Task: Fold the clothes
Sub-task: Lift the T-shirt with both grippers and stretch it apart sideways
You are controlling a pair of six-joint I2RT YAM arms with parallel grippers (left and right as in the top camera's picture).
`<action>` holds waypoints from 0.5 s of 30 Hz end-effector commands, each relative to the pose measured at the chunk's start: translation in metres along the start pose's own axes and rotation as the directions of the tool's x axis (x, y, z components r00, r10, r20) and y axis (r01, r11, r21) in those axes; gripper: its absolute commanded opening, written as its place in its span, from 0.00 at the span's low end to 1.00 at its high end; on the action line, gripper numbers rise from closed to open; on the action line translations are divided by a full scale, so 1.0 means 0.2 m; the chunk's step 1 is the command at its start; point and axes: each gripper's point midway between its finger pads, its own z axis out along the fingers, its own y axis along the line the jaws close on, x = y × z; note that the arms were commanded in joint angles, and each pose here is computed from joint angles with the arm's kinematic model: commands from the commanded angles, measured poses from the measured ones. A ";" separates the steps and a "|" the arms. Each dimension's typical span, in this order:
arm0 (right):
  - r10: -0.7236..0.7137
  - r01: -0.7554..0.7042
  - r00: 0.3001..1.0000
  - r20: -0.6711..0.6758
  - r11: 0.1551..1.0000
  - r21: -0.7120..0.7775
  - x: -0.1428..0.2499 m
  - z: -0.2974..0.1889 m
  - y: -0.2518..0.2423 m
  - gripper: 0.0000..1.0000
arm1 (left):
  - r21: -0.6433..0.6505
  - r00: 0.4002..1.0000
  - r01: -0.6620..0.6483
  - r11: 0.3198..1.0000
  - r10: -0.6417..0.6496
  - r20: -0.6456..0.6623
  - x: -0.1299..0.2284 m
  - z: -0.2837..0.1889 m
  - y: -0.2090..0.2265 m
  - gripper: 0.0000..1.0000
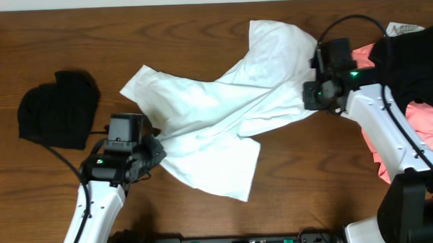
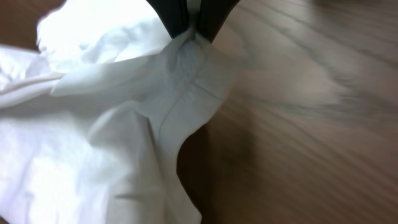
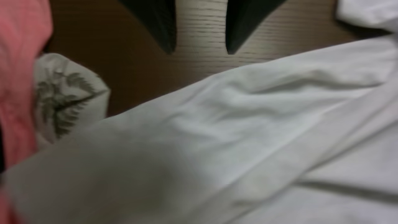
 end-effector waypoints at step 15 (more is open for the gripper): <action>0.164 -0.157 0.980 -0.114 0.985 0.070 0.05 0.28 -0.30 0.49 | -0.108 0.994 0.051 0.993 -0.040 0.103 -0.15 -0.03 0.19 0.06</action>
